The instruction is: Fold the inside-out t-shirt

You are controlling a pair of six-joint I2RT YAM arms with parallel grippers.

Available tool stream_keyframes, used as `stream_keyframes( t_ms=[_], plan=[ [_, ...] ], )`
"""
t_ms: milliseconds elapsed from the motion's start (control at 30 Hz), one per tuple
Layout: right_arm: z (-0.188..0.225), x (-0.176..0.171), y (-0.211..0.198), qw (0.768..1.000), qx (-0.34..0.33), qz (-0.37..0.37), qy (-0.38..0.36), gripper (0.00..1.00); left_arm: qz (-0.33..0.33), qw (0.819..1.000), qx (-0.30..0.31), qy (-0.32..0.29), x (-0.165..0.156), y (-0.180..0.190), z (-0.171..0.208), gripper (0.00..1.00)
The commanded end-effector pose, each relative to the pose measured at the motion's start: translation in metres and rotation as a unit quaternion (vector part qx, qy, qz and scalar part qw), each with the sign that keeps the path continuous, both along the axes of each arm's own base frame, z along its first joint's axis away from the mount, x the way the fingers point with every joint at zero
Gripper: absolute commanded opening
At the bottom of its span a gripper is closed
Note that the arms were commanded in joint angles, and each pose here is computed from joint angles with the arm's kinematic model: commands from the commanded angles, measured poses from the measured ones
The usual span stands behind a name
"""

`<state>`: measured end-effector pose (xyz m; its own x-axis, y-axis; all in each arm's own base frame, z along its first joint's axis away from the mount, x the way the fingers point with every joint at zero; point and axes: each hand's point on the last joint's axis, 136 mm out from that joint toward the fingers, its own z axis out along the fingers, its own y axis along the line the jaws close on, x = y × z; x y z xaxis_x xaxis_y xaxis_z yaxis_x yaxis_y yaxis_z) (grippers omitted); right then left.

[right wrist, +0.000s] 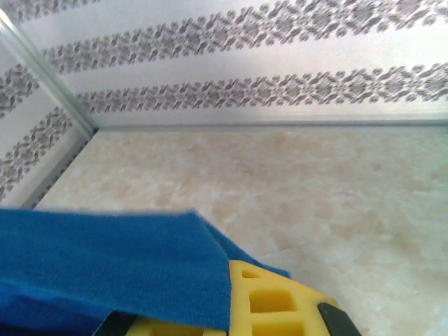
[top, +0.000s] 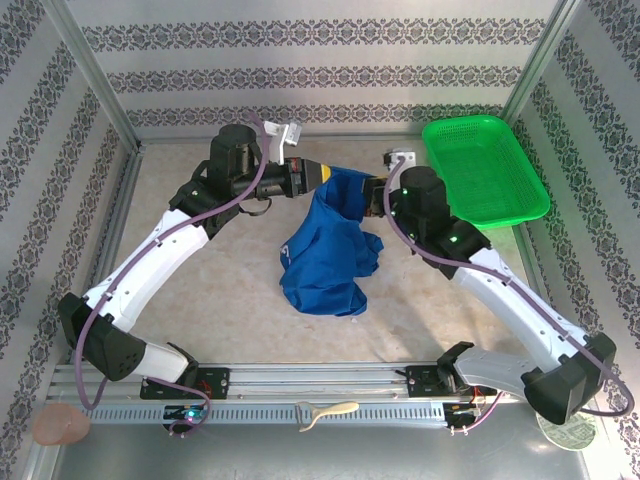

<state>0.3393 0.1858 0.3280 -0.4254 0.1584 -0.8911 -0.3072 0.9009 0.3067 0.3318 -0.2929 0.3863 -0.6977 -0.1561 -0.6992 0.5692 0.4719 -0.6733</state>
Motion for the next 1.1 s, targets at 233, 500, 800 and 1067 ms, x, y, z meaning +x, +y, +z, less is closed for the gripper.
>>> stream_keyframes(
  t_ms=[233,500,800,1067],
  plan=[
    [0.278,-0.062,0.025,0.937,0.174,0.201,-0.225,0.00,0.087,0.976,-0.133,-0.149,0.063,0.082,0.222,0.00],
    [0.313,-0.062,0.025,0.923,0.207,0.203,-0.255,0.00,0.061,0.955,-0.221,-0.188,0.050,0.090,0.285,0.00],
    [0.097,0.050,0.021,0.973,0.206,0.089,-0.044,0.00,0.053,0.988,-0.143,-0.032,0.064,0.050,0.098,0.00],
    [0.086,0.087,0.019,0.973,0.213,0.089,-0.027,0.00,-0.036,0.989,-0.140,0.022,-0.009,-0.019,0.002,0.03]
  ],
)
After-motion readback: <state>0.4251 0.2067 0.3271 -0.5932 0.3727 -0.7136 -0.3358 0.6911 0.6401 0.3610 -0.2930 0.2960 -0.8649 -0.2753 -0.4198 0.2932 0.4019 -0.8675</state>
